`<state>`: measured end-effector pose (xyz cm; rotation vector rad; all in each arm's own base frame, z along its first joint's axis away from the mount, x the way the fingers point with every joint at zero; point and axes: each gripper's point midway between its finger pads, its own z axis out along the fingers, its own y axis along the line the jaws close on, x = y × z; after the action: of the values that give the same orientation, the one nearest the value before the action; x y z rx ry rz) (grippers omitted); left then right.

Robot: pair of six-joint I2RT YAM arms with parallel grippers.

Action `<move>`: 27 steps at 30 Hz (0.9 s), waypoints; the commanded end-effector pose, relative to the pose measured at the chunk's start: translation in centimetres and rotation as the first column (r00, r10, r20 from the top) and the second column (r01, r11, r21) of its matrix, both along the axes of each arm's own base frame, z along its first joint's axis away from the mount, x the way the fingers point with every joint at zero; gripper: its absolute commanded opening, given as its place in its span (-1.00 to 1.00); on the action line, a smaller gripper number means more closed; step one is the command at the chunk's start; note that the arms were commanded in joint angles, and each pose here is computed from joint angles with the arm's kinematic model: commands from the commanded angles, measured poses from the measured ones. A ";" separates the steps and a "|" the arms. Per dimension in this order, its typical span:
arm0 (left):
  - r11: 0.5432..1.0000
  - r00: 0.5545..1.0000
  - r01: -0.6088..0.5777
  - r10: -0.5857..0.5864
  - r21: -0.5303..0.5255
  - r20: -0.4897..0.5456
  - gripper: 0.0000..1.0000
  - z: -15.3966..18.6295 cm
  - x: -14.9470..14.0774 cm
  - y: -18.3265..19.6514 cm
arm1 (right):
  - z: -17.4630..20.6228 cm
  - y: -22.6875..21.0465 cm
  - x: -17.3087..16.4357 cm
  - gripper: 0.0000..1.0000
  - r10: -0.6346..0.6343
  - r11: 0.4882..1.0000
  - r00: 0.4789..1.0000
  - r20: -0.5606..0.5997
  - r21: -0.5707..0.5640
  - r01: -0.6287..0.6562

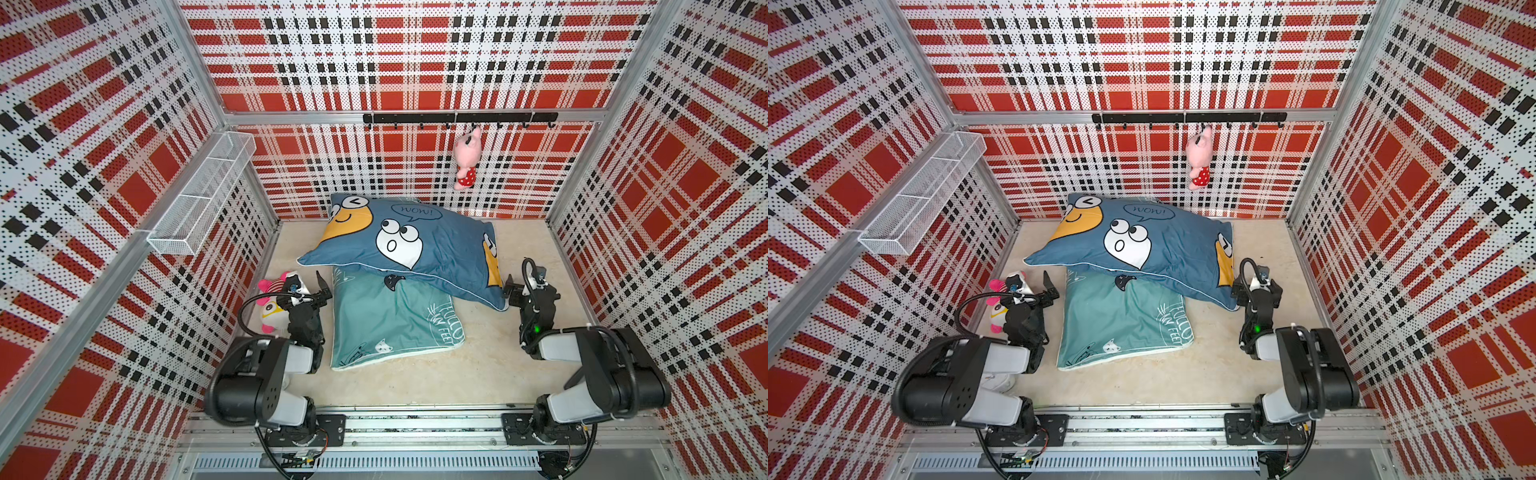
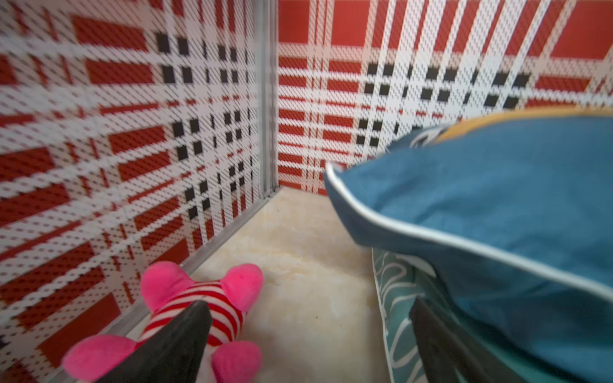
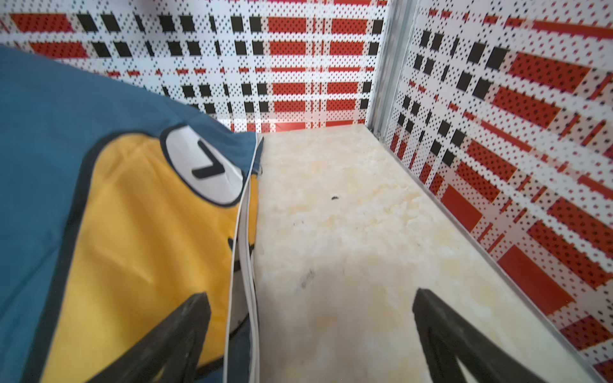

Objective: Zip up pillowcases
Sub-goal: Pick up the pillowcase from the pillowcase.

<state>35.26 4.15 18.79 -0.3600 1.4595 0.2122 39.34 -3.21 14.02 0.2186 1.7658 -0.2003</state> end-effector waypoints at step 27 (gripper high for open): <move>0.351 0.860 0.407 -0.458 -0.843 0.224 0.96 6.1 0.1 -29.5 | 2.5 5.6 -3.3 1.00 0.330 0.899 0.883 -0.335 0.397 -0.185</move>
<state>34.23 -24.03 24.23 -0.7404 1.5705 -0.9122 36.88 2.58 16.11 0.2149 2.2143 0.3090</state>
